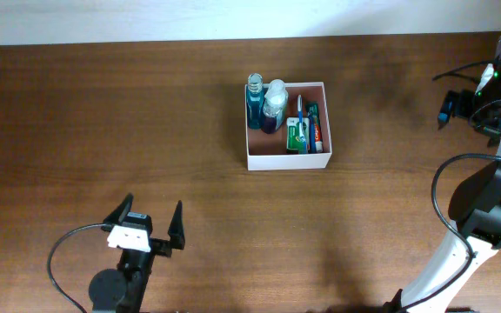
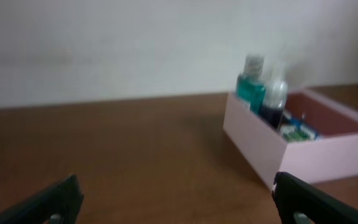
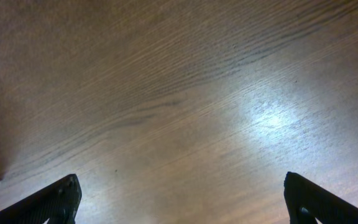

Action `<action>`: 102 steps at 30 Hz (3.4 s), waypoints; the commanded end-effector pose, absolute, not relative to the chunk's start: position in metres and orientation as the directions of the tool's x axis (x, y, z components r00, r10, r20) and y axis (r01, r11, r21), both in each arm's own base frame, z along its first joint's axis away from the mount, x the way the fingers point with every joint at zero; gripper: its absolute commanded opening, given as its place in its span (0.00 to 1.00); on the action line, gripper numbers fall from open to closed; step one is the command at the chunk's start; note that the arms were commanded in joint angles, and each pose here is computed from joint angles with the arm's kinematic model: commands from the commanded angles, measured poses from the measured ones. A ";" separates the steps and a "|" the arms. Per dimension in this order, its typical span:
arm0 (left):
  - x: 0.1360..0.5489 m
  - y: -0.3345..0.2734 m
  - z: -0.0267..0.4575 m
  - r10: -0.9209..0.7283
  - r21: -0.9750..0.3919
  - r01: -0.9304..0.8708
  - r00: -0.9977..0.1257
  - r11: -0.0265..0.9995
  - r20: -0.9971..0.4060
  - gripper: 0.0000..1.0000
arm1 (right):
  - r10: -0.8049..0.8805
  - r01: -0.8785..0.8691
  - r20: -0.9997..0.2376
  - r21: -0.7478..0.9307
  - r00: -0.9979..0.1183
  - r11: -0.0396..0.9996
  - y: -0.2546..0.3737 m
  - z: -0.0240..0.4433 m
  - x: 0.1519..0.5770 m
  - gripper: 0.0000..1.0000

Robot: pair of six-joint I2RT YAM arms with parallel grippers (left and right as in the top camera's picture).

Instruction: Pack container

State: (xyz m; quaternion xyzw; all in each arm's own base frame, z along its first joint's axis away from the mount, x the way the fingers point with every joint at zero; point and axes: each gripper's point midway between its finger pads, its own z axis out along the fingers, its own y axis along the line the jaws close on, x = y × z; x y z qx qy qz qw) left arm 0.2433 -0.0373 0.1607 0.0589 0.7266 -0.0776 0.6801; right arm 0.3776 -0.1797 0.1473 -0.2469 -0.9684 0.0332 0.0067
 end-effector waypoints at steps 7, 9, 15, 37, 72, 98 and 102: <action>0.244 -0.026 0.160 -0.032 -0.041 0.137 -0.070 0.990 -0.997 0.99 | 0.485 0.486 -0.037 -0.077 -0.874 0.871 -0.179 0.161 0.375 0.99; 0.244 -0.026 0.160 -0.031 -0.041 0.137 -0.070 0.990 -0.997 0.99 | 0.485 0.486 -0.037 -0.077 -0.874 0.871 -0.179 0.161 0.375 0.99; 0.244 -0.026 0.160 -0.032 -0.041 0.137 -0.070 0.990 -0.997 0.99 | 0.485 0.486 -0.037 -0.077 -0.874 0.871 -0.179 0.161 0.375 0.99; 0.244 -0.026 0.160 -0.032 -0.041 0.137 -0.070 0.990 -0.997 0.99 | 0.485 0.486 -0.037 -0.077 -0.874 0.871 -0.179 0.161 0.375 0.99; 0.244 -0.026 0.160 -0.032 -0.041 0.137 -0.070 0.990 -0.997 0.99 | 0.297 0.369 -0.545 -0.023 -0.784 0.929 -0.097 0.358 0.315 0.99; 0.244 -0.026 0.160 -0.032 -0.041 0.137 -0.070 0.990 -0.997 0.99 | 0.206 0.121 -0.950 0.182 -0.235 0.976 -0.022 0.245 0.234 0.99; 0.244 -0.026 0.160 -0.032 -0.041 0.137 -0.070 0.990 -0.997 0.99 | 0.190 0.042 -0.969 0.185 -0.157 0.982 -0.009 0.222 0.235 0.99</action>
